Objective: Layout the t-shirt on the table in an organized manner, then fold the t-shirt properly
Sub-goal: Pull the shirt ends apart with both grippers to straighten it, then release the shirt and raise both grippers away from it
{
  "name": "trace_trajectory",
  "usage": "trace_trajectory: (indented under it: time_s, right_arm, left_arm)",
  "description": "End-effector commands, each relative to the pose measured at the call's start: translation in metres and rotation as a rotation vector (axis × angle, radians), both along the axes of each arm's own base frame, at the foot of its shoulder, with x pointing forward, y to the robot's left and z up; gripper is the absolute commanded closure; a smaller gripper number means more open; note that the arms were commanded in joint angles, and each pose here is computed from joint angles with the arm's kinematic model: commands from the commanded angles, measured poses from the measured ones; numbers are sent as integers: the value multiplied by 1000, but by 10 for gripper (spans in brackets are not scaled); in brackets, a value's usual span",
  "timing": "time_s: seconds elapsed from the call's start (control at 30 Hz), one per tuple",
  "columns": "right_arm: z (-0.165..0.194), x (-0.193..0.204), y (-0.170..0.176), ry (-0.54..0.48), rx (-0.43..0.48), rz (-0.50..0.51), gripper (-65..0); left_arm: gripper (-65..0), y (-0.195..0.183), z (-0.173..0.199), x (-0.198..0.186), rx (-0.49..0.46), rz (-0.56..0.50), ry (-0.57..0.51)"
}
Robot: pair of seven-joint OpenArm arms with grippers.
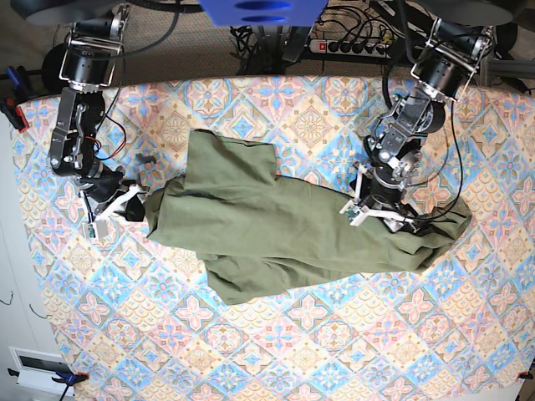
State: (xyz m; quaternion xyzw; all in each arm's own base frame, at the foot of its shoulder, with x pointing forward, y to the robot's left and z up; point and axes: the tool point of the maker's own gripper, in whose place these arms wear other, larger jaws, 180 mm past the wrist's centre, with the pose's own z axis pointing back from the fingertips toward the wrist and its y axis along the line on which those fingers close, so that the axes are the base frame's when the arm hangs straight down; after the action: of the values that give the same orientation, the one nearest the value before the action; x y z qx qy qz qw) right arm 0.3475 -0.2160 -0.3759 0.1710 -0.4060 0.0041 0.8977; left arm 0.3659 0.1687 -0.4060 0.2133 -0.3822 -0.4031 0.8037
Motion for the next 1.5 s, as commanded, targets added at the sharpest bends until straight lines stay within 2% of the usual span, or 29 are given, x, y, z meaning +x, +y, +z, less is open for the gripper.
trace_trajectory:
  time_s: [0.0,0.07,0.1,0.13,0.17,0.2,0.23,0.3,0.53,0.8,0.93,1.07,1.2,1.27,1.33,1.47]
  right_arm:
    - [19,12,-6,-62,-3,-5,-15]
    - [19,12,-6,-62,-3,-5,-15]
    - [19,12,-6,-62,-3,-5,-15]
    - [19,12,-6,-62,-3,-5,-15]
    - [19,12,-6,-62,-3,-5,-15]
    - [19,12,-6,-62,-3,-5,-15]
    - [19,12,-6,-62,-3,-5,-15]
    - [19,12,-6,-63,-4,-5,-15]
    - [19,13,-6,-65,-5,-6,-15]
    - [20,14,-6,-66,-3,-8,-15]
    - [18,13,-7,-61,-3,-8,-15]
    - [19,11,-4,-58,-8,6,-15]
    - [-2,-14,-2,37,-26,30,-18]
    - [-5,-24,0,58,-36,42,-47]
    - [-9,-34,3,80,-47,58,-106]
    - [-10,-52,9,128,-78,102,-228]
  left_arm:
    - [-388,2,16,12,2,-5,-48]
    - [-371,-3,23,20,-6,-7,-67]
    - [-334,-7,24,22,-14,-9,-70]
    - [-271,-8,25,23,-18,-7,-73]
    - [-184,-7,25,23,-16,-6,-74]
    - [-69,-6,27,25,-17,-4,-80]
    - [0,-6,28,25,-18,-3,-82]
    - [0,-3,30,26,-10,-3,-87]
    - [0,9,83,13,36,-77,-190]
    - [0,4,157,-29,83,-137,-263]
    - [0,21,146,-46,166,-163,-202]
    - [0,42,109,-87,244,-204,-49]
    - [0,57,77,-131,298,-251,105]
    - [0,64,65,-151,322,-275,170]
    - [0,69,57,-168,339,-294,223]
    - [0,71,54,-173,340,-293,238]
